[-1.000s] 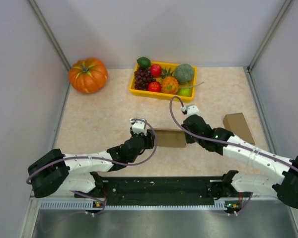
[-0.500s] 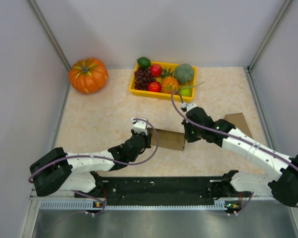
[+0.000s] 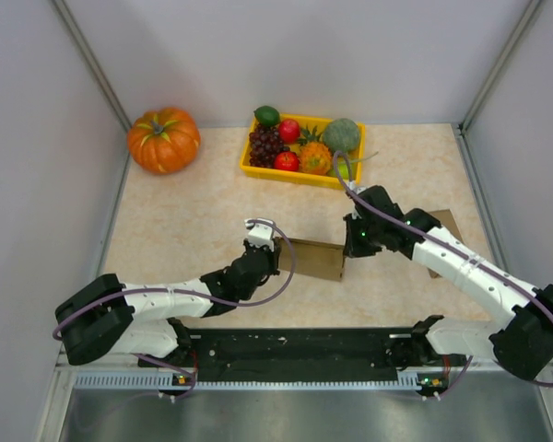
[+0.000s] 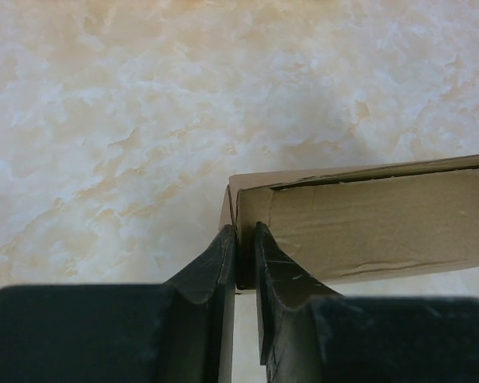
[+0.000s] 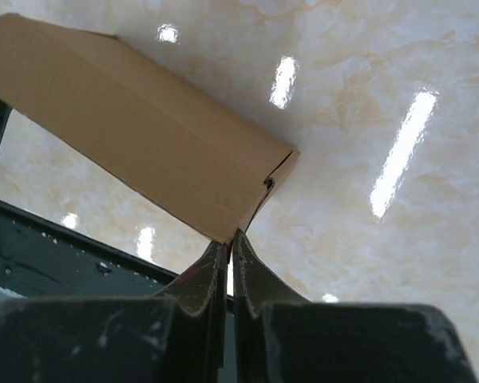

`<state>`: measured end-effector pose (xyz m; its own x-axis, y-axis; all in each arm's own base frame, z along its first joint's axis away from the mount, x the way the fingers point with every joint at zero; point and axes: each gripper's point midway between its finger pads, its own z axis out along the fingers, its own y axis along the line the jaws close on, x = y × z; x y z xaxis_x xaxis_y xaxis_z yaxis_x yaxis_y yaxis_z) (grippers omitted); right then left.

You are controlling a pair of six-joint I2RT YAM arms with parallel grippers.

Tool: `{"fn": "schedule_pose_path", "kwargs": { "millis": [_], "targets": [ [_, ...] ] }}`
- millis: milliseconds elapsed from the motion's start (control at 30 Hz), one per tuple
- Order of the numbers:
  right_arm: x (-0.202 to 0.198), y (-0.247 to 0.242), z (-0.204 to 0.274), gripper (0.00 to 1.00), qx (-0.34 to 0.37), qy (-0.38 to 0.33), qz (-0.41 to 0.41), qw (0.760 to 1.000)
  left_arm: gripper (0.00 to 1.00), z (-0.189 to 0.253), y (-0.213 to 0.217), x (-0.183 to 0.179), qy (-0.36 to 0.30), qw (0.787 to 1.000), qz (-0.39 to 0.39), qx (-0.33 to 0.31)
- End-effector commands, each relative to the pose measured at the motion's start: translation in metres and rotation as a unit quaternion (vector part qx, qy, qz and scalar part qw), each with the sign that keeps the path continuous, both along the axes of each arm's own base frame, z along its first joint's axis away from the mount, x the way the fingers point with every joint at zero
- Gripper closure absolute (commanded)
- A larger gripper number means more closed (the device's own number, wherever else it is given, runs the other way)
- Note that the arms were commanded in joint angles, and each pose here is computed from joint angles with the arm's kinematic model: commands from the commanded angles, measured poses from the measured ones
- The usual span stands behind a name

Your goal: Fold the paper box

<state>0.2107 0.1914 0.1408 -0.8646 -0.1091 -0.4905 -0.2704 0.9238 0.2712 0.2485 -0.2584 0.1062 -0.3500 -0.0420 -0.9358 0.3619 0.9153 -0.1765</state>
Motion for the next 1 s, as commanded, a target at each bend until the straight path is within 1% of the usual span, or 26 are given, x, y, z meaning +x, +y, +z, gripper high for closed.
{"fn": "schedule_pose_path", "kwargs": {
  "millis": [0,67,267,367,533,700,867,967],
  "targets": [
    [0.018,0.015,0.027,1.00,0.065,-0.013,-0.044,0.997,0.94,-0.020,-0.003,-0.014,0.028,0.999,-0.034,0.020],
    [0.019,0.013,0.026,1.00,0.073,-0.004,-0.063,0.995,0.94,-0.019,-0.002,-0.015,0.029,0.999,-0.035,0.020],
    [0.022,0.011,0.026,1.00,0.086,-0.019,-0.079,0.993,0.94,-0.018,-0.002,-0.016,0.029,0.999,-0.035,0.013],
    [0.023,0.010,0.021,1.00,0.086,-0.038,-0.066,0.993,0.95,-0.018,-0.003,-0.016,0.029,0.999,-0.036,0.011],
    [0.017,0.004,-0.002,1.00,0.065,-0.036,-0.046,0.996,0.95,-0.018,-0.004,-0.015,0.030,0.999,-0.035,0.011],
    [0.018,-0.002,-0.004,1.00,0.062,-0.067,-0.035,0.995,0.94,-0.020,-0.003,-0.015,0.033,0.999,-0.033,0.012],
    [0.012,-0.002,-0.018,1.00,0.053,-0.087,-0.017,0.995,0.95,-0.021,-0.003,-0.016,0.036,0.999,-0.030,0.006],
    [0.008,0.000,-0.029,1.00,0.018,-0.128,-0.009,0.992,0.95,-0.022,-0.004,-0.015,0.038,0.999,-0.030,0.004]
  ]
}}
